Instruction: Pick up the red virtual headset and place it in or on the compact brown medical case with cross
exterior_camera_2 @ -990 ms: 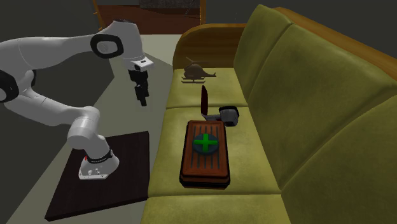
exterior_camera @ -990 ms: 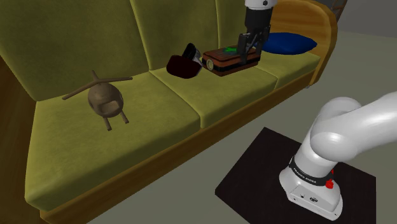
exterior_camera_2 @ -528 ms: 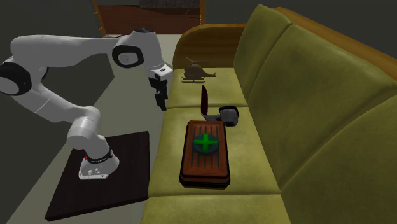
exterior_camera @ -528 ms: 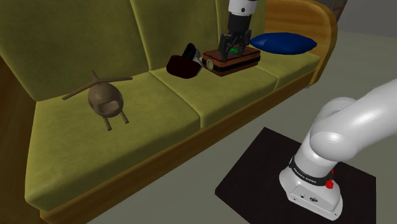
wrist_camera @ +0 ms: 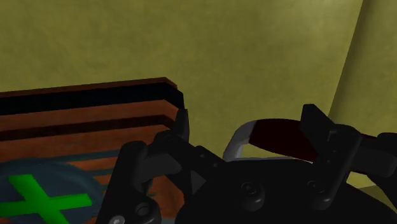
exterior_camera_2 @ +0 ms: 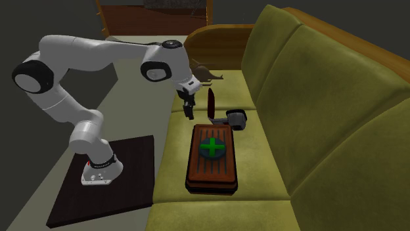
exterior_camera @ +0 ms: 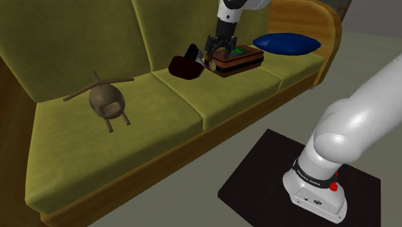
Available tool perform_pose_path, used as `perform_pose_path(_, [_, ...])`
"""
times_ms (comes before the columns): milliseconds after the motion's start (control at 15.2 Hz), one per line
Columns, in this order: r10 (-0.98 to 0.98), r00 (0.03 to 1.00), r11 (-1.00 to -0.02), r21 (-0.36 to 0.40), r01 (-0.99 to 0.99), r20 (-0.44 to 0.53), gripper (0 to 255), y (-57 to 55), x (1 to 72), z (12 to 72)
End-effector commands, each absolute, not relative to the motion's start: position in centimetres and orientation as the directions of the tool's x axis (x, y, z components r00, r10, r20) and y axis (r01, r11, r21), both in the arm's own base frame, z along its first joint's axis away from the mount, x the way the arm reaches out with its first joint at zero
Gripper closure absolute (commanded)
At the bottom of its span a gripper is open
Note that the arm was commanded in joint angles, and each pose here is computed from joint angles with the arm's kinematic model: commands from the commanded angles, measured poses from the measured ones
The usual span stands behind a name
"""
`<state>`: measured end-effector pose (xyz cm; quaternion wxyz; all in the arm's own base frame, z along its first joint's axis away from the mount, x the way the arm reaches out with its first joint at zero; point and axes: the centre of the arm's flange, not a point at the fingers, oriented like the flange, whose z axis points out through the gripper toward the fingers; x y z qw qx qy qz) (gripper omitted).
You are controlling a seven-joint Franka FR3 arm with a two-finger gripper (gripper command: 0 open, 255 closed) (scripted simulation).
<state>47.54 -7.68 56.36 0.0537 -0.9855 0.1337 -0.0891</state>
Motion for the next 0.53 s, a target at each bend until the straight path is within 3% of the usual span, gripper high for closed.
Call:
perform_pose_path(0, [-0.299, 0.938, -0.948, -0.164, -0.272, 0.174, 0, -9.0, 49.8, 55.9])
perform_pose_path(462, [-0.383, 0.901, -0.905, -0.278, -0.322, 0.202, 0, -12.9, 56.9, 53.8])
